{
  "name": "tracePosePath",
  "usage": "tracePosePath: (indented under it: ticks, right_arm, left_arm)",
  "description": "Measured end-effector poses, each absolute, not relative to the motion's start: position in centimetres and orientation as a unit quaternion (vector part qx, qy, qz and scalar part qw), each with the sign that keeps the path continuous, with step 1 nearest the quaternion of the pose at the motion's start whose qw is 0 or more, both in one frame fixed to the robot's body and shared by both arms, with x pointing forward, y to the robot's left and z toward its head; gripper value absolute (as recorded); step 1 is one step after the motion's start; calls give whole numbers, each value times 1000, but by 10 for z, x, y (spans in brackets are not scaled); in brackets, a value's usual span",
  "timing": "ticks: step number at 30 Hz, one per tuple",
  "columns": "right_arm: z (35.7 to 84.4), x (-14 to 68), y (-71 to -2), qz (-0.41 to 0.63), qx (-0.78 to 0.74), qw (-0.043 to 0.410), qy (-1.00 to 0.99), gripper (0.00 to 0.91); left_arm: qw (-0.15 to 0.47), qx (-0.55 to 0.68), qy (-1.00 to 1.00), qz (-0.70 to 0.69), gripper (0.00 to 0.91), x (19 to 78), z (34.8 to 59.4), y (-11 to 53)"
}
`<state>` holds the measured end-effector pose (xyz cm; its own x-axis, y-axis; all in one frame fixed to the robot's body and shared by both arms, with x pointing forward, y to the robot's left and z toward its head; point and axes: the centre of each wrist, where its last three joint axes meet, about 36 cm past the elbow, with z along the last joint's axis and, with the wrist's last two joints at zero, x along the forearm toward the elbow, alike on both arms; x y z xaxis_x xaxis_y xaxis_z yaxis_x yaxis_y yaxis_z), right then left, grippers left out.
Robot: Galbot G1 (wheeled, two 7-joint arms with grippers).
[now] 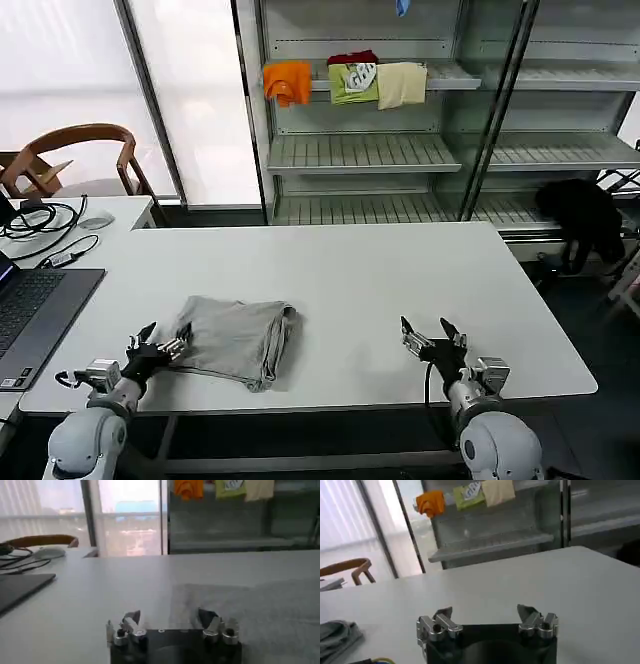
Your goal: Fold and organize the clothes.
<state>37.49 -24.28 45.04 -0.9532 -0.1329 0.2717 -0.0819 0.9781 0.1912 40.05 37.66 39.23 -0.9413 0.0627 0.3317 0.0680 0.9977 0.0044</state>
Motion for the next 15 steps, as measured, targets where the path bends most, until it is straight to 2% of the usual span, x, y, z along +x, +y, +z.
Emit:
tracePosePath:
  ticks: [2,3,15]
  right_arm:
    - [451,374,-243,-91,55,143,-984,907]
    - [452,374,-243,-91,55,143,-984,907]
    - [453,374,-241,-98,56,143,-983,907]
  left_arm:
    - [174,-36,-984,-9,60,399,391,375]
    - [177,-37,-984,-9,30,399,390,374]
    - [200,-49,-979,12,10,396,393,372]
